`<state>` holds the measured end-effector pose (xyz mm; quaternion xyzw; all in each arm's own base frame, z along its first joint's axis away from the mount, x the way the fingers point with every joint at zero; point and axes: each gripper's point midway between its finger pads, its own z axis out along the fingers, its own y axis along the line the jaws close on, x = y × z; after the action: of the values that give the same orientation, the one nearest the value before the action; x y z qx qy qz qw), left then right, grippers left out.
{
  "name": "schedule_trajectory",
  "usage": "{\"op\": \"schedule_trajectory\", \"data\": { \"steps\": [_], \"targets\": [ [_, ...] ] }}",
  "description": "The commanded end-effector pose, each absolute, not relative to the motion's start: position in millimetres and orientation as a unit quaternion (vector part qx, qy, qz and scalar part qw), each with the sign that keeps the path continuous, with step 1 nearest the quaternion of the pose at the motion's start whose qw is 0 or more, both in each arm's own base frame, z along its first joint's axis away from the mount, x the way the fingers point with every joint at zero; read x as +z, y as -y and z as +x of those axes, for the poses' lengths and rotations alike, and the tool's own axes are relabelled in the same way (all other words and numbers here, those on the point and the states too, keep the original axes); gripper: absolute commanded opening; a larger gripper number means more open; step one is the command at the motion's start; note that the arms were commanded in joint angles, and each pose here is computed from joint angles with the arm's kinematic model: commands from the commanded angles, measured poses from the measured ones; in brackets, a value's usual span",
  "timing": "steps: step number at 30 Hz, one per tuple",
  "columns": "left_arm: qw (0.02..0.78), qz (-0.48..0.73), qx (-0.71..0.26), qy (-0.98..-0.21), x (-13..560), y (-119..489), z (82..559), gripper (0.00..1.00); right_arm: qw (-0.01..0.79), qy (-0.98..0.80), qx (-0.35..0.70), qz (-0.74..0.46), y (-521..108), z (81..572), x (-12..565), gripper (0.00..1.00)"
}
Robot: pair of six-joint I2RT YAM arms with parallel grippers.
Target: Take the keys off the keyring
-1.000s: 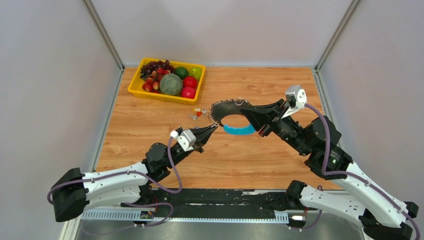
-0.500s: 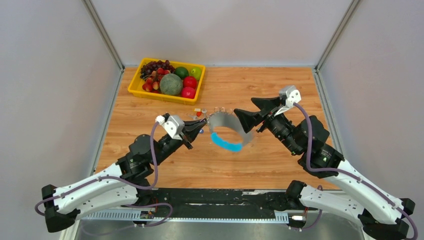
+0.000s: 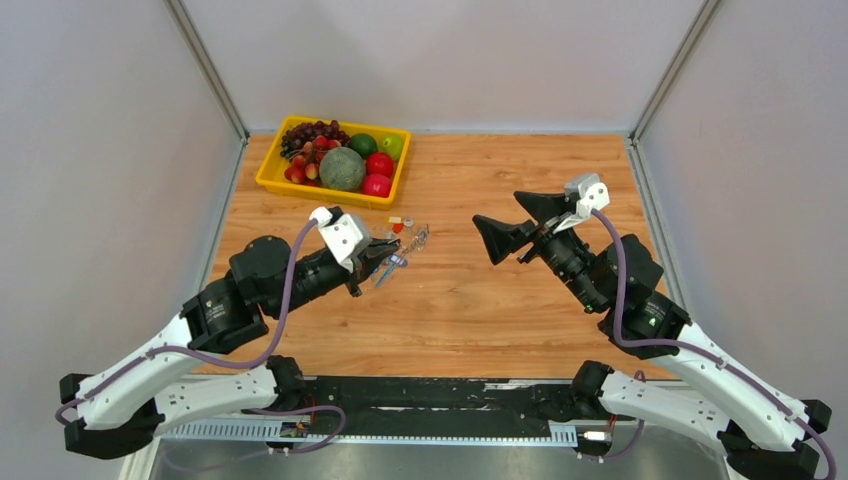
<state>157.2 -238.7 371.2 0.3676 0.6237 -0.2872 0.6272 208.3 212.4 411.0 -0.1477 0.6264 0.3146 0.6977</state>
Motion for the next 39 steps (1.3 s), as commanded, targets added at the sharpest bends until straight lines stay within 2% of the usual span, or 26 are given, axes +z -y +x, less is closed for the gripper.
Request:
{"op": "schedule_trajectory", "data": {
  "steps": [1, 6, 12, 16, 20, 22, 25, 39],
  "targets": [
    [0.596, 0.456, -0.253, -0.61, 375, 235, 145, 0.0, 0.71, -0.613, 0.312, -0.149, -211, 209, 417, 0.95],
    [0.606, 0.498, -0.173, -0.595, 377, 237, 166, 0.0, 0.711, -0.611, 0.313, -0.149, -211, 209, 417, 0.95],
    [0.623, 0.562, -0.053, -0.542, 385, 244, 204, 0.0, 0.712, -0.609, 0.315, -0.151, -211, 207, 418, 0.95],
    [0.625, 0.578, -0.013, -0.525, 377, 244, 229, 0.0, 0.711, -0.605, 0.318, -0.165, -215, 205, 416, 0.95],
    [0.651, 0.575, -0.021, -0.496, 365, 251, 229, 0.0, 0.713, -0.598, 0.318, -0.182, -220, 204, 410, 0.96],
    [0.649, 0.591, -0.027, -0.479, 338, 254, 224, 0.0, 0.712, -0.599, 0.314, -0.189, -223, 206, 405, 0.95],
    [0.671, 0.578, -0.033, -0.463, 336, 252, 219, 0.0, 0.717, -0.596, 0.308, -0.19, -226, 210, 403, 0.94],
    [0.691, 0.561, -0.068, -0.451, 314, 261, 220, 0.0, 0.721, -0.604, 0.269, -0.209, -233, 224, 386, 0.91]
  ]
}}
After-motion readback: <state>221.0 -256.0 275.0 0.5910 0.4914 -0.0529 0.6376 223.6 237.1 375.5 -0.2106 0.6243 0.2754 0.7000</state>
